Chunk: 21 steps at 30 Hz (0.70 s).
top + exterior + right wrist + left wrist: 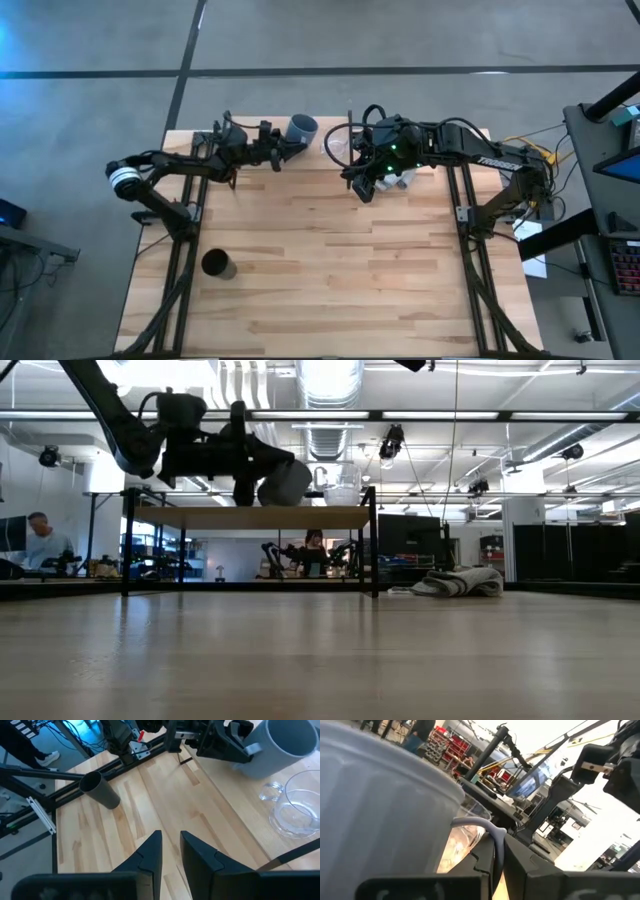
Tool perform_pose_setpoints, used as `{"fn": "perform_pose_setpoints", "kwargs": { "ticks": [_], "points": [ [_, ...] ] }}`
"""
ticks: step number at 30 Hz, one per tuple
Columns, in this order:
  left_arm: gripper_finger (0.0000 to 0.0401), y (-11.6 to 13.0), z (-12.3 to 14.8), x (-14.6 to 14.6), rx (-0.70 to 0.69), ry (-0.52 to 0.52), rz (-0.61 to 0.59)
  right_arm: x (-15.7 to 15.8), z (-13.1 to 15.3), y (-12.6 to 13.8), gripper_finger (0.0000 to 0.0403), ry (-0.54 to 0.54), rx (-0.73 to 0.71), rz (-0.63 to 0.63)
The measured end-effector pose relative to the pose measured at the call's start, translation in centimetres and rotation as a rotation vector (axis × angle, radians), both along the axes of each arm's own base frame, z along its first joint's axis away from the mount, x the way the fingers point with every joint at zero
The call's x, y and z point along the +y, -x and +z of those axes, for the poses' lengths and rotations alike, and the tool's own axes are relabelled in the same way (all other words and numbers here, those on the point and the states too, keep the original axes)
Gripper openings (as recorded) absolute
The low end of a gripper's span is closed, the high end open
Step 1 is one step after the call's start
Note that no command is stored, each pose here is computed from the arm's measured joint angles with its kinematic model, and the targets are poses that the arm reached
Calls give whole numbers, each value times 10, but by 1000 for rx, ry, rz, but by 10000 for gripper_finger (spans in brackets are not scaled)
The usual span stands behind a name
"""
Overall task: Stack small to large cups/mugs on shelf
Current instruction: Put the gray mug on the shelf
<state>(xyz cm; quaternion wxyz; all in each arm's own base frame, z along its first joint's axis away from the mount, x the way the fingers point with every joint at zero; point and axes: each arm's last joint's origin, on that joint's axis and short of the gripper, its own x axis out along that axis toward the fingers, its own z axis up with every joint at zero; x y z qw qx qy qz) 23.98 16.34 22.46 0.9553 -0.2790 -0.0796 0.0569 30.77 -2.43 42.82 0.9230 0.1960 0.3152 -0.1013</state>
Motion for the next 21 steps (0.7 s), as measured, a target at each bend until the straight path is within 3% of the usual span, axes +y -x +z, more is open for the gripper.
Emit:
{"fn": "perform_pose_setpoints", "kwargs": {
  "ticks": [21],
  "points": [
    [11,5,0,-3,43,30,-4,0,-1,0,63,8,9,7]
  ]
}}
